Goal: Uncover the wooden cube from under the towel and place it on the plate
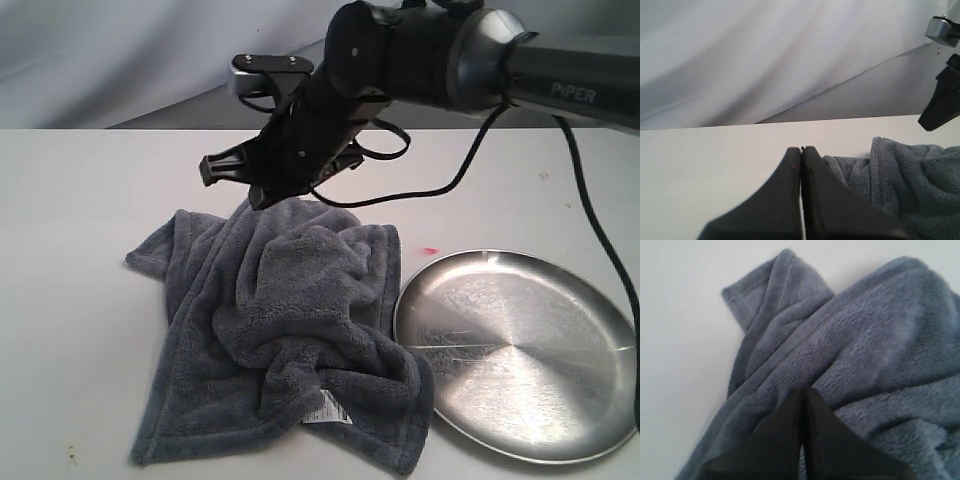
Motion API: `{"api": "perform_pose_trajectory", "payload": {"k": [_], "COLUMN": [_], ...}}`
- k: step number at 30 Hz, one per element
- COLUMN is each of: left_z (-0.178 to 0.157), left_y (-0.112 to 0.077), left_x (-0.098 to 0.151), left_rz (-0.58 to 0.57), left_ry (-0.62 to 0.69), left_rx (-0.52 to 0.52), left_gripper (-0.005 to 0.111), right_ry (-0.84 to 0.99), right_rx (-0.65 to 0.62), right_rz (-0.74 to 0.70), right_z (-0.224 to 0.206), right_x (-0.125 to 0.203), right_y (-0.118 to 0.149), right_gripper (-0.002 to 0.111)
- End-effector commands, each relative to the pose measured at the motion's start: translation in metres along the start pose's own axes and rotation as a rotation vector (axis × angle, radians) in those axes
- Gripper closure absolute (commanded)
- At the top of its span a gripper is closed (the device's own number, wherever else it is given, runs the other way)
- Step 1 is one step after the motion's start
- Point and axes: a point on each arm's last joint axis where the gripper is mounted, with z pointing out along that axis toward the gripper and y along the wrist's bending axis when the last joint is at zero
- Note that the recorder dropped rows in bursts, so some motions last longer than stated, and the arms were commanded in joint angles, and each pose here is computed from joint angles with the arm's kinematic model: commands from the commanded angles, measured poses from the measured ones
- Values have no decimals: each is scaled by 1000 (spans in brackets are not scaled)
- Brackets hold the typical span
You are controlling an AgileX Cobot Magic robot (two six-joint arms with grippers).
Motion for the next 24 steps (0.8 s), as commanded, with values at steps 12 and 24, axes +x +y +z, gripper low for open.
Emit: {"api": "perform_pose_trajectory", "payload": {"k": [12, 24], "left_z": [0, 0], "left_y": [0, 0], "left_x": [1, 1], "left_rz": [-4, -4], "left_ry": [-3, -3], "left_rx": [5, 5], "left_gripper": [107, 107], "right_ry": [327, 292], "right_rx": [1, 133], "right_rz": [-379, -277], "right_z": [0, -61], "right_x": [56, 162], "right_y": [87, 43], "right_gripper": [108, 108]}}
